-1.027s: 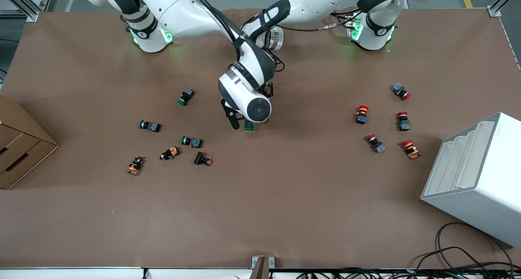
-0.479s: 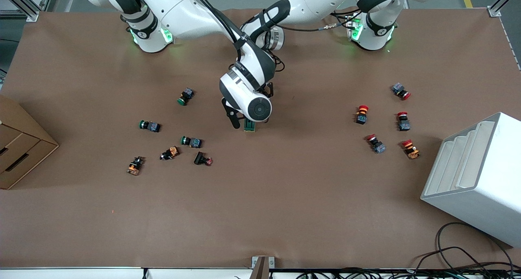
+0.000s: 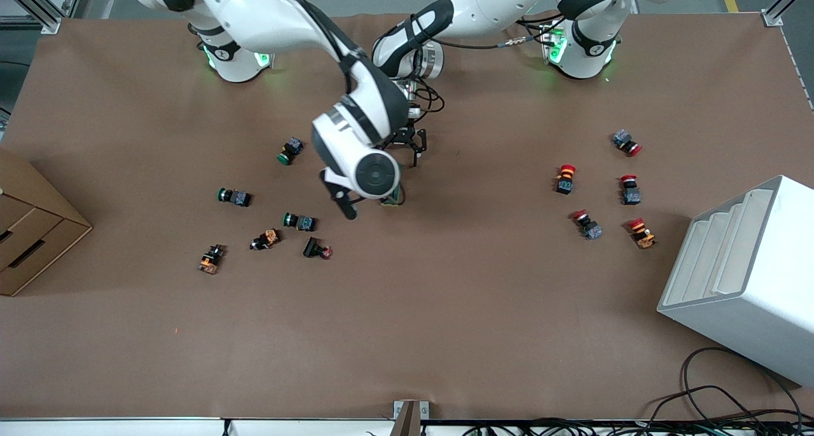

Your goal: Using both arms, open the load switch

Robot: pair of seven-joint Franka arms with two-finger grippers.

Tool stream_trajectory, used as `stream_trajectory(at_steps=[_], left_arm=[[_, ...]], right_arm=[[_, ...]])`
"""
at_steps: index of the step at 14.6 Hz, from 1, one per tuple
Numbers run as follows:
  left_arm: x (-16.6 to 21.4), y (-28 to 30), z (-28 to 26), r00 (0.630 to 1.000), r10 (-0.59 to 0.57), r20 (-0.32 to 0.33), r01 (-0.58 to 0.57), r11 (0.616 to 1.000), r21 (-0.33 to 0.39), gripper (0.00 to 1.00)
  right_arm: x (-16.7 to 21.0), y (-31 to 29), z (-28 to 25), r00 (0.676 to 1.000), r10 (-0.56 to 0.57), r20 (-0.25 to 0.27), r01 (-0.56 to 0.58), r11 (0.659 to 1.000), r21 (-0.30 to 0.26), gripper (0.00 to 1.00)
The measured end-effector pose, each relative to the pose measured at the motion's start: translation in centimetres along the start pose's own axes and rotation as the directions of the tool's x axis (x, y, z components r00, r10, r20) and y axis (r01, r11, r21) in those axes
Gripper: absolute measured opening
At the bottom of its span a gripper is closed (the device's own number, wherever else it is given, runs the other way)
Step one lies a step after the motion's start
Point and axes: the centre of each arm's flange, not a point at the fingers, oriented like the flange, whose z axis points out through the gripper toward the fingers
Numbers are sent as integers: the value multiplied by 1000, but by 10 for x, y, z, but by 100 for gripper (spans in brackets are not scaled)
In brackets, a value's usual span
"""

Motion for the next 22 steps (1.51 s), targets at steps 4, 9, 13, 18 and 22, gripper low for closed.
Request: stream_trajectory(at_steps=[4, 9, 13, 18, 22], left_arm=[[36, 12, -7, 999, 10, 53, -15, 997, 80, 100], [163, 41, -35, 985, -70, 157, 43, 985, 169, 100], [313, 15, -40, 944, -160, 289, 99, 971, 216, 100], [466, -81, -12, 872, -243, 425, 163, 962, 217, 100], [540, -182, 11, 809, -284, 515, 202, 956, 210, 100]], right_arm=[[73, 50, -73, 975, -220, -15, 221, 974, 53, 100], [224, 161, -150, 836, -545, -66, 548, 825, 138, 100], [313, 234, -172, 695, -703, -152, 719, 681, 139, 100], [389, 304, -172, 647, -745, -162, 762, 627, 161, 100], [392, 332, -197, 661, -734, -156, 750, 639, 170, 100]])
